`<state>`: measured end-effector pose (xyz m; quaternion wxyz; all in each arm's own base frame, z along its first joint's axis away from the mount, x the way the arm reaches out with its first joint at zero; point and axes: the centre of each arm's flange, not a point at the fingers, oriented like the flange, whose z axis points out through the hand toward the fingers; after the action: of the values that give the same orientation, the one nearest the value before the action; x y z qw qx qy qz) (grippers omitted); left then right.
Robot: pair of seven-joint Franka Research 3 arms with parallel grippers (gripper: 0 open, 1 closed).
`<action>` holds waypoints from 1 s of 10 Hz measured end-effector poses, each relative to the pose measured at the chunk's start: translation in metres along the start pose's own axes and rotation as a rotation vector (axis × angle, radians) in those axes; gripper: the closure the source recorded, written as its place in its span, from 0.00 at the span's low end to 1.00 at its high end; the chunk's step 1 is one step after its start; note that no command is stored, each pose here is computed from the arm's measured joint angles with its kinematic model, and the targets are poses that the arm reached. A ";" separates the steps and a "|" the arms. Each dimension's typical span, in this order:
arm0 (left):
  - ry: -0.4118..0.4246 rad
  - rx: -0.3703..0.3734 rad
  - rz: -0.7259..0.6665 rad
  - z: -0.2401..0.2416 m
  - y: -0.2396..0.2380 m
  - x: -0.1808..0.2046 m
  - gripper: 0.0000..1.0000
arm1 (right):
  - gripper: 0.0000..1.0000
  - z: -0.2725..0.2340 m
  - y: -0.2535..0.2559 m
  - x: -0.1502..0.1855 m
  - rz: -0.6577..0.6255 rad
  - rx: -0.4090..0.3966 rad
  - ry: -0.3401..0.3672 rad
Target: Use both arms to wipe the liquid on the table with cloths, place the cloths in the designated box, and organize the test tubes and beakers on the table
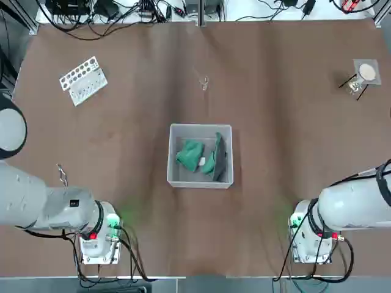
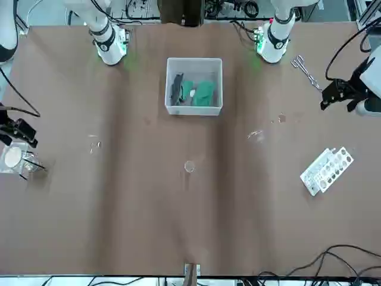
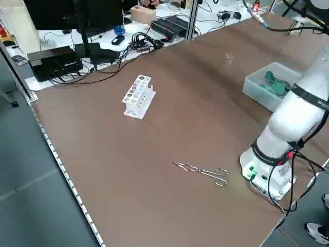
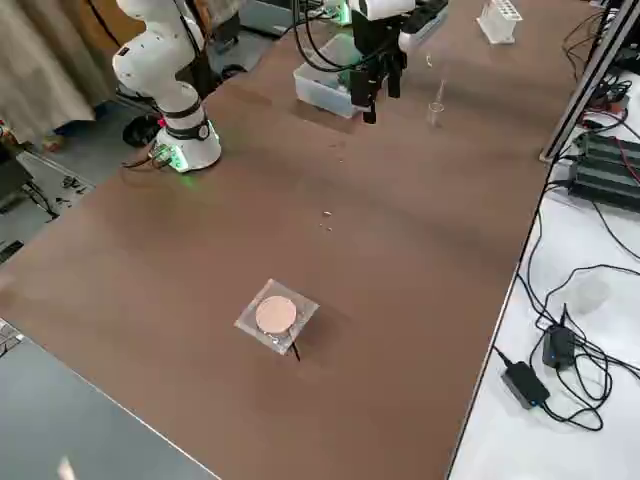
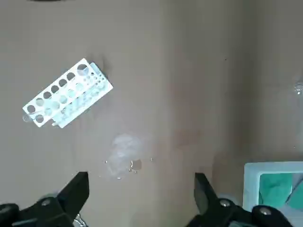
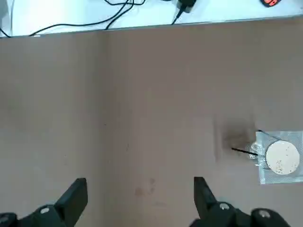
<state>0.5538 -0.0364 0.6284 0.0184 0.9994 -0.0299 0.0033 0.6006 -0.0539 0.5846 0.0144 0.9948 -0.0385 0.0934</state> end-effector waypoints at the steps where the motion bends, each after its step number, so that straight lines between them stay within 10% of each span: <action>1: 0.000 0.000 0.004 0.000 0.000 0.000 0.01 | 0.01 0.000 0.000 0.000 0.000 0.000 0.000; 7: -0.042 0.001 0.007 0.005 0.009 -0.005 0.01 | 0.01 -0.011 0.000 0.001 0.000 0.000 0.007; 10: -0.141 0.026 0.087 0.046 0.102 -0.033 0.01 | 0.01 -0.020 -0.003 0.003 -0.007 0.001 0.018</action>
<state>0.5148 -0.1380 0.5855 0.0029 0.9950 -0.0743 -0.0660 0.5997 -0.0506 0.6047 0.0146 0.9940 -0.0347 0.1022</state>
